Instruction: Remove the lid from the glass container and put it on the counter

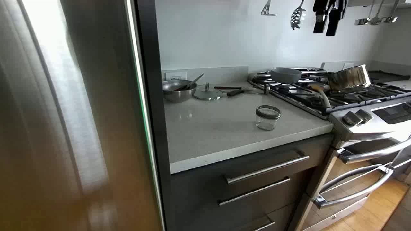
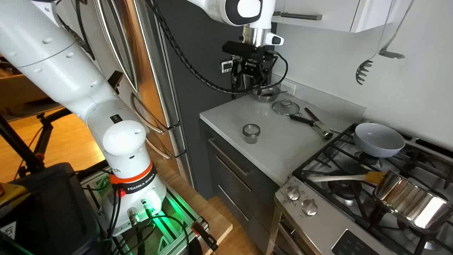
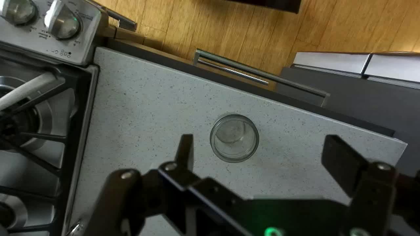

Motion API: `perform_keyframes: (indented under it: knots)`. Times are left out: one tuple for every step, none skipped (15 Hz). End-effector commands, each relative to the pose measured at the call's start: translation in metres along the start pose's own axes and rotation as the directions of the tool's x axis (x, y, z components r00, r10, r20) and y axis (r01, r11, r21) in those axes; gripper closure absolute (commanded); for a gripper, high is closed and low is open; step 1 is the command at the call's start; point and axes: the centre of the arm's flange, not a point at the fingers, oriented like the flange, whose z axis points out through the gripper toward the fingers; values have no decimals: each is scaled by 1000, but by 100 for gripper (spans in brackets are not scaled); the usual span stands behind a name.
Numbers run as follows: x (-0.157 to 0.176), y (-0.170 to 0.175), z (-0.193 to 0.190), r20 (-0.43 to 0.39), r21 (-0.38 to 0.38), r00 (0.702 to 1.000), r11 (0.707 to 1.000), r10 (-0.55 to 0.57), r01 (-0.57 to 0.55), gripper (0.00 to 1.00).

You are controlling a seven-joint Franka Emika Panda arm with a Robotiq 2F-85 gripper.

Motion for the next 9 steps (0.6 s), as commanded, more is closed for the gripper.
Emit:
perform_keyframes:
  knots:
    - [0, 0, 0, 0, 0, 1000, 1000, 0, 0, 0]
    - [0, 0, 0, 0, 0, 1000, 1000, 0, 0, 0]
    - [0, 0, 0, 0, 0, 1000, 1000, 0, 0, 0]
    - [0, 0, 0, 0, 0, 1000, 1000, 0, 0, 0]
    - [0, 0, 0, 0, 0, 1000, 1000, 0, 0, 0]
    - [0, 0, 0, 0, 0, 1000, 1000, 0, 0, 0]
    - [6, 1, 7, 8, 8, 1000, 1000, 18, -18, 0]
    - [10, 2, 13, -1, 27, 999, 999, 38, -38, 0]
    - [14, 3, 21, -3, 38, 998, 997, 61, -61, 0]
